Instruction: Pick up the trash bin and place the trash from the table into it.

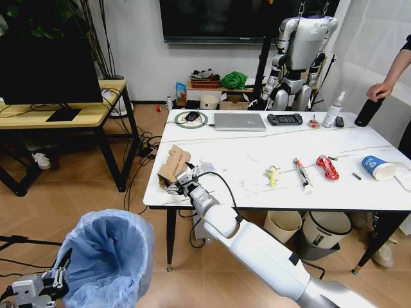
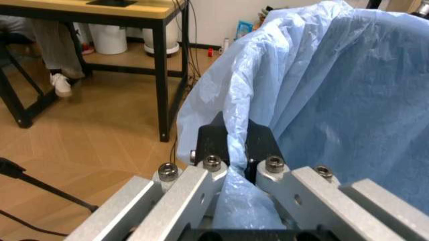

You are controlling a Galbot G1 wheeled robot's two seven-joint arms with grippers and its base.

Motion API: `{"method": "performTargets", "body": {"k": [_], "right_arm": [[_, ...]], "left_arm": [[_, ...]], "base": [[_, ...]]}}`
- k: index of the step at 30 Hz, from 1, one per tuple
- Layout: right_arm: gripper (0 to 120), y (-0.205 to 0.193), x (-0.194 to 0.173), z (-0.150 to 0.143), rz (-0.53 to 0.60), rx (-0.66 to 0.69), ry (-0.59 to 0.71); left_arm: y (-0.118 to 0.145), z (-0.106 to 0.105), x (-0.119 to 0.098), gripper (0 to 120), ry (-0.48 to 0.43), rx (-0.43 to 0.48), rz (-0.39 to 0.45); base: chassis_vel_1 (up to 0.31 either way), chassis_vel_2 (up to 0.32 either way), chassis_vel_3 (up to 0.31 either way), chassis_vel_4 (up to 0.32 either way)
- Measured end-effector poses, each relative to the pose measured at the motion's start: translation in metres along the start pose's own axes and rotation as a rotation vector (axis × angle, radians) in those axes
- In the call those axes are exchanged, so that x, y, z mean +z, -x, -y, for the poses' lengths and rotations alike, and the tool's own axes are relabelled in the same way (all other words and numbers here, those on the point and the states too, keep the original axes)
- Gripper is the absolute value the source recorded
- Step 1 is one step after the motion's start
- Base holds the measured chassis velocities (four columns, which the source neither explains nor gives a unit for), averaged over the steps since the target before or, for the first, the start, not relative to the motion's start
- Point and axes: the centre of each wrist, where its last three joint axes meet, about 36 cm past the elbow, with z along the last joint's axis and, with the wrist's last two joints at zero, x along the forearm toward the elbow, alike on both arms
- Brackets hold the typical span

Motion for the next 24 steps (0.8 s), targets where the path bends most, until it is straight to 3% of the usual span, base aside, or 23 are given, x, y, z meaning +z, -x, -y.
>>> {"method": "performTargets", "body": {"k": [24], "right_arm": [[100, 0.022, 0.014, -0.013, -0.029, 0.023, -0.072]], "left_arm": [[-0.004, 0.004, -0.001, 0, -0.015, -0.003, 0.017]], "base": [[0.000, 0.000, 0.000, 0.000]]}}
